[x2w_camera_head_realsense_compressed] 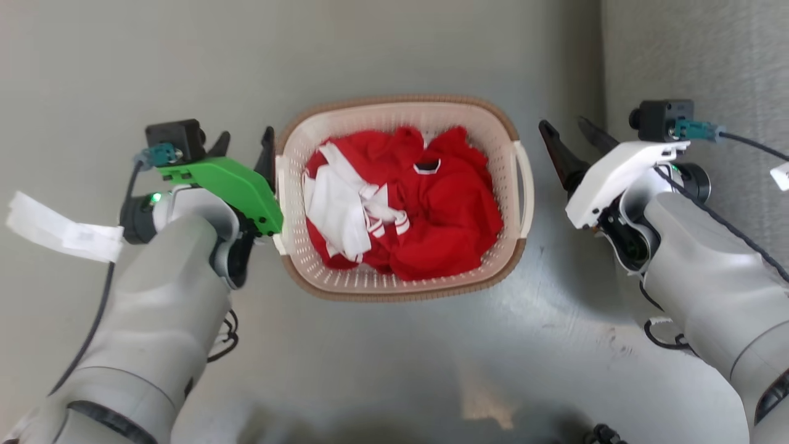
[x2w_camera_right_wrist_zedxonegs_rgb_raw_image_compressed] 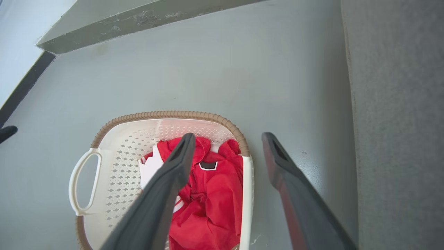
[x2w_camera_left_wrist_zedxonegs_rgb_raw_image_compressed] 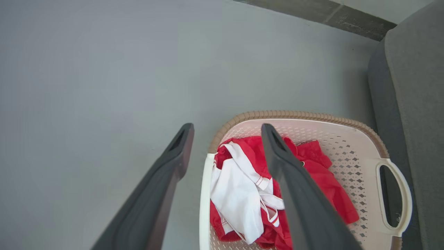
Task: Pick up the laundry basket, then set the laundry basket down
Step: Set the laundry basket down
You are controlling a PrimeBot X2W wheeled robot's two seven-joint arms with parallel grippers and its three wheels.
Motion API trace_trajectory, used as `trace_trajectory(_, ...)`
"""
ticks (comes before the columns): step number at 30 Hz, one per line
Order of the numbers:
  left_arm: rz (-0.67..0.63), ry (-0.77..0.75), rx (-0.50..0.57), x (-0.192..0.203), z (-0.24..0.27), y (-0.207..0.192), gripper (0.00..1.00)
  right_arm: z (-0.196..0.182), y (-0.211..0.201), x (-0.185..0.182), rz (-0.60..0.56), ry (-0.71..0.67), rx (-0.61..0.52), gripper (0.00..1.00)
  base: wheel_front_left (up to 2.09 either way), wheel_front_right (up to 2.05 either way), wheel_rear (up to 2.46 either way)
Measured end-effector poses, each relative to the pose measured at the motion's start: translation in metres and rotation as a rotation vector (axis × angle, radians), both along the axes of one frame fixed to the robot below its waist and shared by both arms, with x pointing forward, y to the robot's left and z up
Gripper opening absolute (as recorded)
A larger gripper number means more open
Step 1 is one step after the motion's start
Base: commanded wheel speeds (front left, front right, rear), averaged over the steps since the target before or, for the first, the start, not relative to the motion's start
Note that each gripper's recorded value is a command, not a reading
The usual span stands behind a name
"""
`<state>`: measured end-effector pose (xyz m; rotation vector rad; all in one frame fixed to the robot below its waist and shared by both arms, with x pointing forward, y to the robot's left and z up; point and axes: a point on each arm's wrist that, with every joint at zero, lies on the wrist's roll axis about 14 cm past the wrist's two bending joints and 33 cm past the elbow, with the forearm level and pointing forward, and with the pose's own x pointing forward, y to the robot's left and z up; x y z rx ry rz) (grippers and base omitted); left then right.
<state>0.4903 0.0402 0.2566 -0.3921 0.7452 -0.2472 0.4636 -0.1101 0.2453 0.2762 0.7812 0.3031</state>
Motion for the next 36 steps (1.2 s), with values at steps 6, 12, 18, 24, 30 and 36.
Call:
trace_trajectory(6, -0.027, -0.134, 0.002, 0.015, 0.045, 0.001, 1.0, 0.043, -0.003, 0.015, -0.029, -0.106, 0.027, 1.0, 0.0, 0.0, 0.0)
trace_trajectory(12, -0.012, -0.203, -0.021, 0.008, 0.076, 0.002, 1.0, 0.089, -0.011, 0.027, -0.071, -0.219, 0.059, 1.0, 0.0, 0.0, 0.0)
trace_trajectory(18, 0.016, -0.283, -0.074, -0.001, 0.113, -0.002, 1.0, 0.12, -0.027, 0.02, -0.107, -0.298, 0.054, 1.0, 0.0, 0.0, 0.0)
trace_trajectory(24, 0.027, -0.397, -0.097, -0.008, 0.155, -0.001, 1.0, 0.151, -0.038, 0.01, -0.153, -0.38, 0.076, 1.0, 0.0, 0.0, 0.0)
trace_trajectory(30, 0.086, -0.477, -0.121, -0.023, 0.186, 0.014, 1.0, 0.176, -0.033, -0.009, -0.175, -0.441, 0.118, 1.0, 0.0, 0.0, 0.0)
trace_trajectory(36, 0.099, -0.543, -0.113, -0.049, 0.206, 0.021, 1.0, 0.206, -0.032, -0.024, -0.191, -0.53, 0.139, 1.0, 0.0, 0.0, 0.0)
